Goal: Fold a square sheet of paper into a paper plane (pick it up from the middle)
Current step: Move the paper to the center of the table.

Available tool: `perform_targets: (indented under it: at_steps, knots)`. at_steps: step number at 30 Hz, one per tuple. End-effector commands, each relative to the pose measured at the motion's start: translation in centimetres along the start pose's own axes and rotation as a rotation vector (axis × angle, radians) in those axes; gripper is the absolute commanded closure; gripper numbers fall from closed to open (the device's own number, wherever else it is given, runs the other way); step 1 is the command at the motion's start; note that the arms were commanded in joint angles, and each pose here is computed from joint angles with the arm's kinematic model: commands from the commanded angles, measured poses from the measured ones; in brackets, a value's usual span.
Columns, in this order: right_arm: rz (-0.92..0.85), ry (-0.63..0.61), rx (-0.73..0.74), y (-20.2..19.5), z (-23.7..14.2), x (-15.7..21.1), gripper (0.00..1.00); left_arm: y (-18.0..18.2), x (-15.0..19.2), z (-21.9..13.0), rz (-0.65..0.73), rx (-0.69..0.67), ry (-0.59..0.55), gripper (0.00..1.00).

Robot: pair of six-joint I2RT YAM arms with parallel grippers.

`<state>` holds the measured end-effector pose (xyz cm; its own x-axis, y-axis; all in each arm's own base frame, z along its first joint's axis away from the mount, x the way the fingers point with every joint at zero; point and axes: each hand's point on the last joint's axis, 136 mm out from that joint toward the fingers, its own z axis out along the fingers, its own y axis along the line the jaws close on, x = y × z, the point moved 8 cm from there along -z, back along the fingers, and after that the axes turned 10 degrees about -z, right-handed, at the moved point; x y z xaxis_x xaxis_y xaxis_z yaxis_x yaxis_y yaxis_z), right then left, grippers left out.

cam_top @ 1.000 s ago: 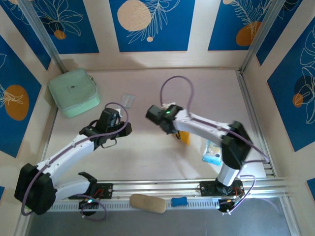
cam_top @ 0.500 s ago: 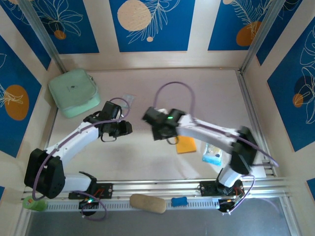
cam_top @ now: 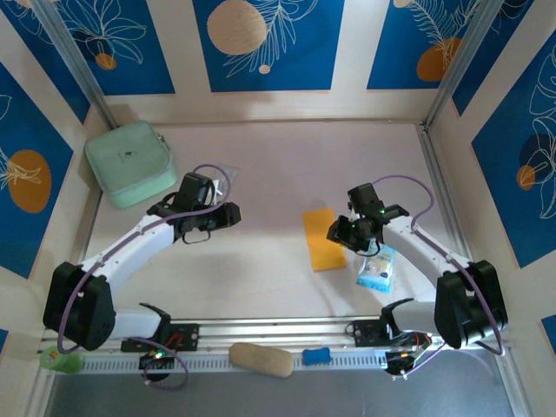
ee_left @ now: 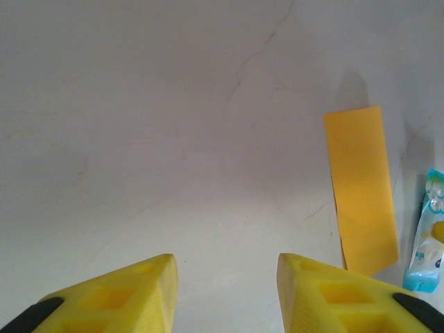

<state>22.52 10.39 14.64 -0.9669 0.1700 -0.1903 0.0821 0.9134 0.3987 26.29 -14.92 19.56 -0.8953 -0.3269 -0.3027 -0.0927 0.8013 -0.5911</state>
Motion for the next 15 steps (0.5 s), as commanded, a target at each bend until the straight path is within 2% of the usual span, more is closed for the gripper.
perform_targets:
  at_steps: [1, 4, 7, 15]
  knots:
    - [-0.06, 0.022, -0.148, 0.9, 0.8, -0.7, 0.64, -0.8, -1.1, -0.5, -0.013, 0.037, -0.04, 0.58]
    - [-0.032, 0.061, -0.17, 0.2, 1.7, -1.4, 0.65, -0.8, -1.0, -0.4, -0.013, 0.031, -0.021, 0.57]
    - [-0.015, 0.093, -0.244, 0.0, 2.5, -1.7, 0.73, -0.9, -0.9, -0.2, -0.032, 0.045, -0.005, 0.57]
    - [0.035, 0.15, -0.256, -0.7, 4.4, -0.3, 0.73, -0.7, -0.2, -0.3, -0.044, 0.062, 0.025, 0.56]
